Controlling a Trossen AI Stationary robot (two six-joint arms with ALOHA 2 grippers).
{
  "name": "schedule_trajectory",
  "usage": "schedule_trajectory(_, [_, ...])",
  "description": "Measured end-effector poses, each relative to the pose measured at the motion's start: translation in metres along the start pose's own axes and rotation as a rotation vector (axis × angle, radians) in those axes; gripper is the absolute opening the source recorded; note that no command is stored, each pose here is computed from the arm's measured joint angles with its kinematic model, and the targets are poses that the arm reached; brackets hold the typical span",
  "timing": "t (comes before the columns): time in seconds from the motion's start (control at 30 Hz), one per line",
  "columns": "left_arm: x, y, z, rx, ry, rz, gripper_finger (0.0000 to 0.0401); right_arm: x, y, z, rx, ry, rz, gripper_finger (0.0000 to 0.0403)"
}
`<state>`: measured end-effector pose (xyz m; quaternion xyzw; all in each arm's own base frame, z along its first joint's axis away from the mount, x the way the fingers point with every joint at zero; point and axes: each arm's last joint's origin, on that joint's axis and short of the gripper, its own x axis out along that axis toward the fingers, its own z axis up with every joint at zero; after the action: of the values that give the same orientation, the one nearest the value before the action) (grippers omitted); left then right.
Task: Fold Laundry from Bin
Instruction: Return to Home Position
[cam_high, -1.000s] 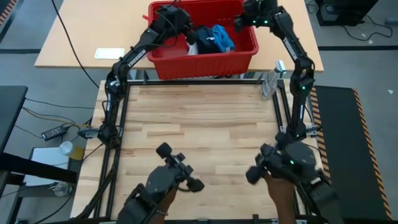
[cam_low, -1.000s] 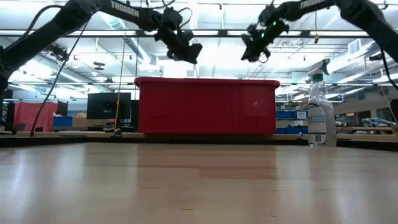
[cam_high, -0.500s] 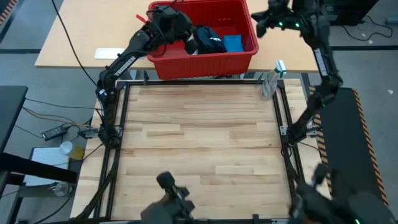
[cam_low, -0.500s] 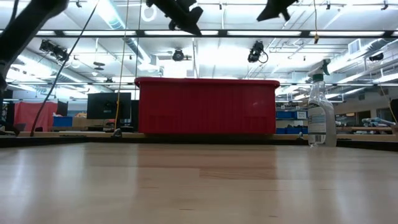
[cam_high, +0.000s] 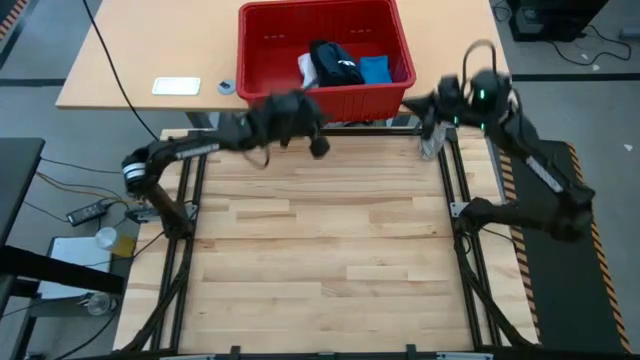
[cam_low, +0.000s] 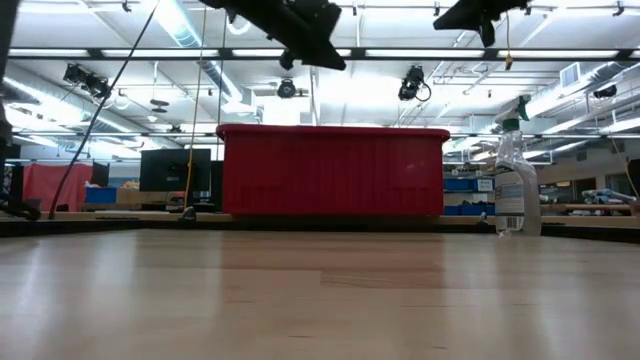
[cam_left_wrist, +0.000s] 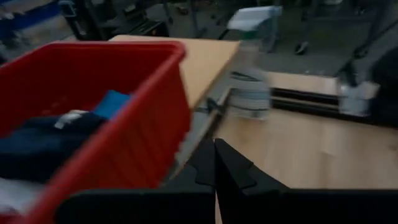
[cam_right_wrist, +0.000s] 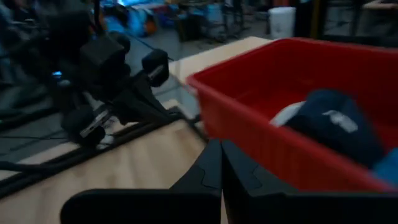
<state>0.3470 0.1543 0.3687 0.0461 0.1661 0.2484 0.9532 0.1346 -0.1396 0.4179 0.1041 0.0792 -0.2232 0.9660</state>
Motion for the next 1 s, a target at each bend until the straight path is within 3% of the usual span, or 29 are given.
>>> schedule_trajectory(0.23, [-0.039, -0.055, -0.046, -0.078, 0.06, -0.032, 0.0, -0.019, 0.024, -0.061, 0.089, -0.117, 0.113, 0.0005])
schedule_trajectory(0.43, [-0.072, -0.078, -0.078, -0.145, -0.016, -0.084, 0.0, -0.033, 0.032, -0.101, 0.16, -0.183, 0.194, 0.0006])
schedule_trajectory(0.63, [-0.106, -0.073, -0.125, -0.276, -0.12, -0.11, 0.0, -0.044, 0.034, -0.133, 0.233, -0.248, 0.251, 0.0006])
schedule_trajectory(1.0, [-0.173, -0.055, -0.189, -0.397, -0.137, -0.167, 0.0, -0.069, 0.029, -0.185, 0.449, -0.389, 0.235, 0.0006])
